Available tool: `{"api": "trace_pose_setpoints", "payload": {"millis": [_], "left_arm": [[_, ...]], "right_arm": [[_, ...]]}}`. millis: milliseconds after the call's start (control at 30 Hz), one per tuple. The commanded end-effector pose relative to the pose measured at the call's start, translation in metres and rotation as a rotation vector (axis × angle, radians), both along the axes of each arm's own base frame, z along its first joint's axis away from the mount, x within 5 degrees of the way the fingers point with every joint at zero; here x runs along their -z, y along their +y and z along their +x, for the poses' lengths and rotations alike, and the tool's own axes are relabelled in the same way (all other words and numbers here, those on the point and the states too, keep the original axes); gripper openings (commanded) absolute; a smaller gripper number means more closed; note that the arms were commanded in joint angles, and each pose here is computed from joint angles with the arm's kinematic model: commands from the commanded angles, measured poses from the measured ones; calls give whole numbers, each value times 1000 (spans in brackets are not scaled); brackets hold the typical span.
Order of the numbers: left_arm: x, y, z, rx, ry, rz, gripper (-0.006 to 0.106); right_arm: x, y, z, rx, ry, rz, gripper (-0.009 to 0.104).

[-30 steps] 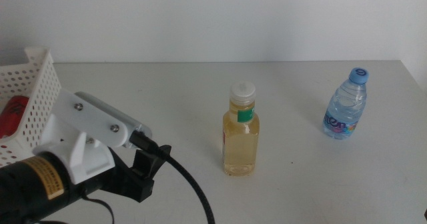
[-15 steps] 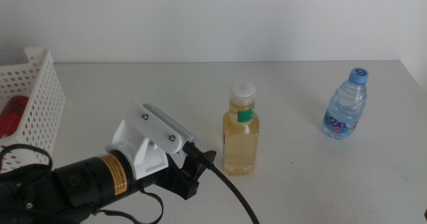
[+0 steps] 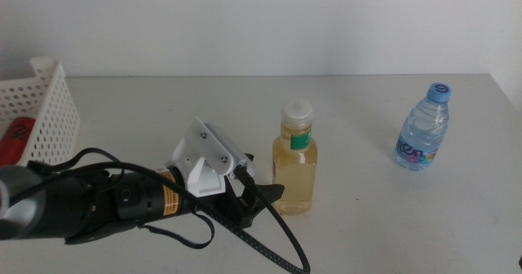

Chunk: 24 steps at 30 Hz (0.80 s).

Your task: Use arms to grab the bottles and put them into the dustbin to the left of the table.

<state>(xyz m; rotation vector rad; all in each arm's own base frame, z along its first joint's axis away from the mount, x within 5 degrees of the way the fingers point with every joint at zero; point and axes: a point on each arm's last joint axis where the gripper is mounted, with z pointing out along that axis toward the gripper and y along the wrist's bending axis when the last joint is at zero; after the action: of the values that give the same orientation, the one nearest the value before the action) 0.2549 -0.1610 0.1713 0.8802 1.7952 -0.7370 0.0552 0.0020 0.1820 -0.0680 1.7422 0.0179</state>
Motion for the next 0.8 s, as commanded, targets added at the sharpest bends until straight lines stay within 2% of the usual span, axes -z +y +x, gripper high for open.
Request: {"api": "trace_pose_setpoints", "payload": {"millis": [0,133,500,767], "left_arm": [[-19,-9,12,24,-57,-107,86],[-13,-16,25,43,-44,-106,86],[0,-33,43,115,-46,-177,86],[4,-43,55,140,-65,-175,86]], "right_arm": [[-11,0,-1,0,-105,-15,73],[-11,0,-1,0,-105,-15,73],[-11,0,-1,0,-105,-15,73],[-11,0,-1,0,-105,-15,73]]}}
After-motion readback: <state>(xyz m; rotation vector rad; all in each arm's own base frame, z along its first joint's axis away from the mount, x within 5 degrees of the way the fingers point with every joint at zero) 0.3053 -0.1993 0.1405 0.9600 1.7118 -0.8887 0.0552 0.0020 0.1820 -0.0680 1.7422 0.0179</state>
